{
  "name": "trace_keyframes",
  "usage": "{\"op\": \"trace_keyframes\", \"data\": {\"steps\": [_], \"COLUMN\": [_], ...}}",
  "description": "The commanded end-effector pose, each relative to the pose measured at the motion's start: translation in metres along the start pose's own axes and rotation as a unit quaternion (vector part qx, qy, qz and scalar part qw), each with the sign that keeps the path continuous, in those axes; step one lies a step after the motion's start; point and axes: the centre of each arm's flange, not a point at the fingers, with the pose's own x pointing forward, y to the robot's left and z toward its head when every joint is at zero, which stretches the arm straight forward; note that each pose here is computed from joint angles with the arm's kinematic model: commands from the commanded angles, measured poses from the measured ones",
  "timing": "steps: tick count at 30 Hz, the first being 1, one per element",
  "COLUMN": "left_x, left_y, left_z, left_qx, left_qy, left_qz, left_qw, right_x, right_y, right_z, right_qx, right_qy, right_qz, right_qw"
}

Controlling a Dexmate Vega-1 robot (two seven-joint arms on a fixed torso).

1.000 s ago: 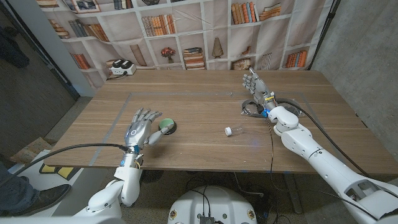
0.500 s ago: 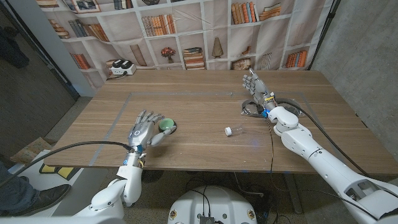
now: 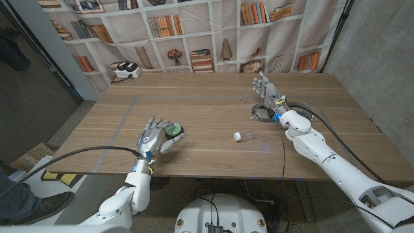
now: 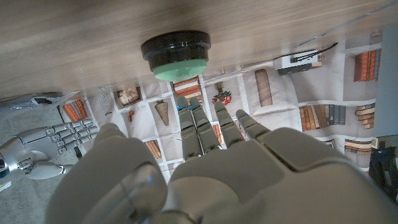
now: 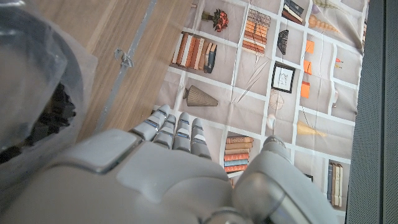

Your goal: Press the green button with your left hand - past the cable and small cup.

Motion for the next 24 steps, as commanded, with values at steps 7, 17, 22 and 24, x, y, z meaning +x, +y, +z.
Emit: {"op": "trace_keyframes", "data": {"steps": [7,17,22,24], "left_x": [-0.003,-0.0061,-0.0081,-0.0085], "left_y": [-0.0062,-0.0104,-0.0134,-0.0143], "left_z": [0.0006,-0.001,-0.0012,-0.0008], "left_qx": [-0.005,-0.007,-0.011,-0.013], "left_qy": [0.006,0.009,0.01,0.009], "left_qz": [-0.004,-0.009,-0.01,-0.011], "left_qw": [1.0,1.0,1.0,1.0], "right_x": [-0.0007,-0.0018,-0.0042,-0.0053], "right_y": [-0.0007,0.0024,0.0029,0.0026], "right_z": [0.0031,0.0044,0.0068,0.0073], "right_qx": [-0.002,-0.002,-0.004,-0.005], "right_qy": [-0.003,-0.004,-0.005,-0.006], "right_qz": [0.0,0.001,0.0,0.0], "right_qw": [1.0,1.0,1.0,1.0]}}
